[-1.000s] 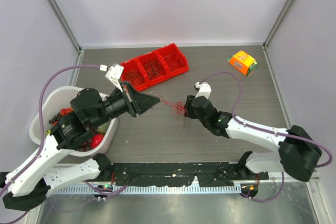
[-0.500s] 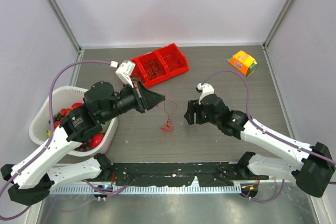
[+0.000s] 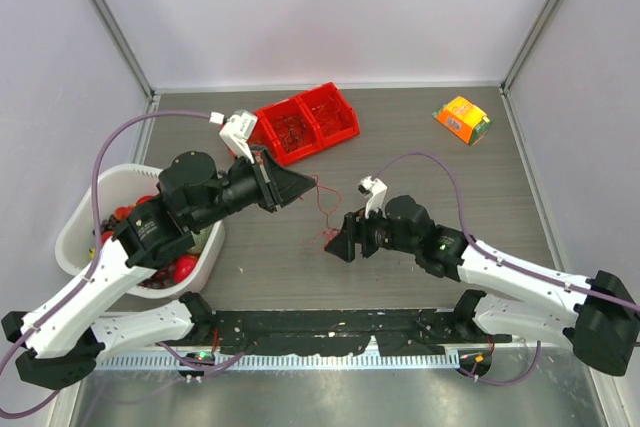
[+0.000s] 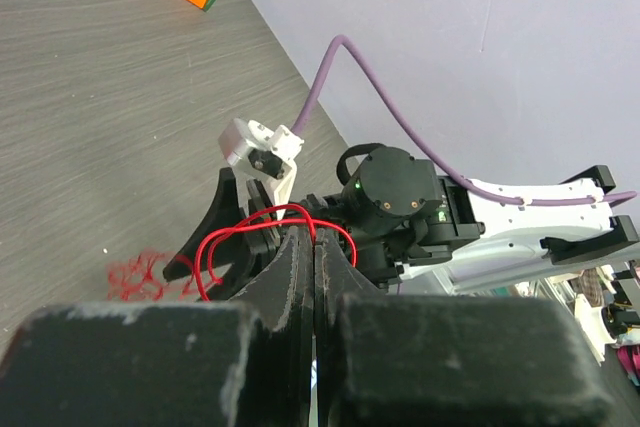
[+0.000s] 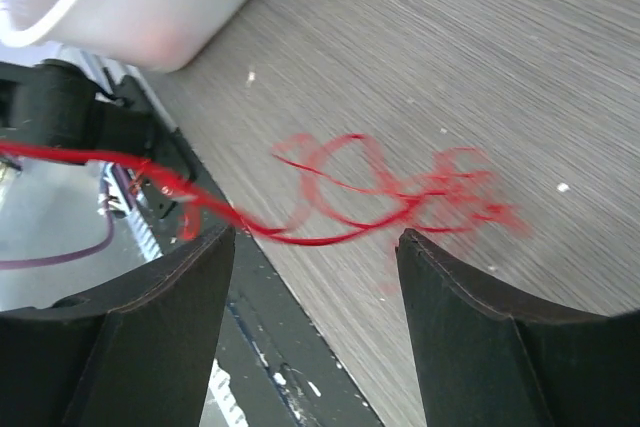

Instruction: Untangle the cables

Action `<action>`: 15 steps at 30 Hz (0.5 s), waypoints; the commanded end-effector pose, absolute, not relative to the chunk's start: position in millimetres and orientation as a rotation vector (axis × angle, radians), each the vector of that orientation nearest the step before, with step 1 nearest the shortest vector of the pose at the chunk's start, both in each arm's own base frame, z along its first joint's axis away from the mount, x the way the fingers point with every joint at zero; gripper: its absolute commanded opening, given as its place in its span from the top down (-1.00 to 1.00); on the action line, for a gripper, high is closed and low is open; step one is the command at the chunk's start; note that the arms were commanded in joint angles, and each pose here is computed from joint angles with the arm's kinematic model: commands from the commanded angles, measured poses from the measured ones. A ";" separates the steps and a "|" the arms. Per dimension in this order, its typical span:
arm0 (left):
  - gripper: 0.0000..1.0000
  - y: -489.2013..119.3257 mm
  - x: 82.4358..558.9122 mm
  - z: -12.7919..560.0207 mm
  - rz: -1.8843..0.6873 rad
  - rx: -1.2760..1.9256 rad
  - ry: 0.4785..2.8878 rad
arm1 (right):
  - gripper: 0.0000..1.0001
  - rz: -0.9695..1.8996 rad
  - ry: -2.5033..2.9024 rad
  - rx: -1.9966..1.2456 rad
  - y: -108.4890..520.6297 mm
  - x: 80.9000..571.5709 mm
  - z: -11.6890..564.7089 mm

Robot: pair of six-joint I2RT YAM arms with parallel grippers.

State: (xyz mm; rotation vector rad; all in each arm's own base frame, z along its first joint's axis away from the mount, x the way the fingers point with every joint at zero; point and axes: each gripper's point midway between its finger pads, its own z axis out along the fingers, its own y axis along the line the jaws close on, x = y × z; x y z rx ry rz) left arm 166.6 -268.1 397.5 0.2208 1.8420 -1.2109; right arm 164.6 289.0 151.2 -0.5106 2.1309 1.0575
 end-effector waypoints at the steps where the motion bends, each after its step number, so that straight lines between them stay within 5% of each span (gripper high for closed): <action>1: 1.00 -261.8 160.8 428.0 -1.243 0.234 1.759 | -0.42 1.158 1.919 -0.476 306.9 171.7 203.8; 10: 1.00 -265.2 162.9 426.7 -1.237 0.242 1.764 | -0.48 1.053 1.846 -0.583 284.0 165.3 246.6; 15: 1.00 -268.5 163.7 428.3 -1.251 0.241 1.761 | -0.48 1.285 1.693 -0.630 316.4 150.4 289.2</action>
